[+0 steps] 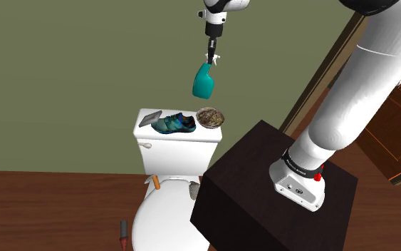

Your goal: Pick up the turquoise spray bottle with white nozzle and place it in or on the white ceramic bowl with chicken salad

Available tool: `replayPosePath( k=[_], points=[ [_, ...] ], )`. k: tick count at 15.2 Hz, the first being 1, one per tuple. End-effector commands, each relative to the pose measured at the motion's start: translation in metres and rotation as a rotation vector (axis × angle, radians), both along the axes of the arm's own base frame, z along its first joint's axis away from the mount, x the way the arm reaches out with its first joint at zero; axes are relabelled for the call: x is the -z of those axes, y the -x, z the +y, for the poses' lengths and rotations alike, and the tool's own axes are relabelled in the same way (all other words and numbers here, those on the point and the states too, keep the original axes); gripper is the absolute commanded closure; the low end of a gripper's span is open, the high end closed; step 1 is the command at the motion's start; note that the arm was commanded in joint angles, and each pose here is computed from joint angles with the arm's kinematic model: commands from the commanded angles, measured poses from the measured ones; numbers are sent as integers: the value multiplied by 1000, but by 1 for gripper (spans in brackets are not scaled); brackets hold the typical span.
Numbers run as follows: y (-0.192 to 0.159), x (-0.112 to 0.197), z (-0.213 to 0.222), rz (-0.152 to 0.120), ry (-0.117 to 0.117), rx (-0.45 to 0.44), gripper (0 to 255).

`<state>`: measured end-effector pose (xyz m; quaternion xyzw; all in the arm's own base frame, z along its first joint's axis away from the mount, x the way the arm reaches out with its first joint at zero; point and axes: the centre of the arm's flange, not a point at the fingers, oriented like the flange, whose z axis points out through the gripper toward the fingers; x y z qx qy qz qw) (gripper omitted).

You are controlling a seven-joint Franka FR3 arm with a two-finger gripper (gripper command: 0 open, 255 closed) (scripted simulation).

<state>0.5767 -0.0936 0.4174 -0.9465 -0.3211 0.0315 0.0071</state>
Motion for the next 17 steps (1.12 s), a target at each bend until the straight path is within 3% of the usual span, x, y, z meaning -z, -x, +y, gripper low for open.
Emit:
replayPosePath(
  k=[1,6,17],
  points=[
    [15,-9,-17,0,0,-1,255],
    [58,-33,-56,0,0,-1,255],
    [58,25,-56,0,0,-1,255]
  ],
)
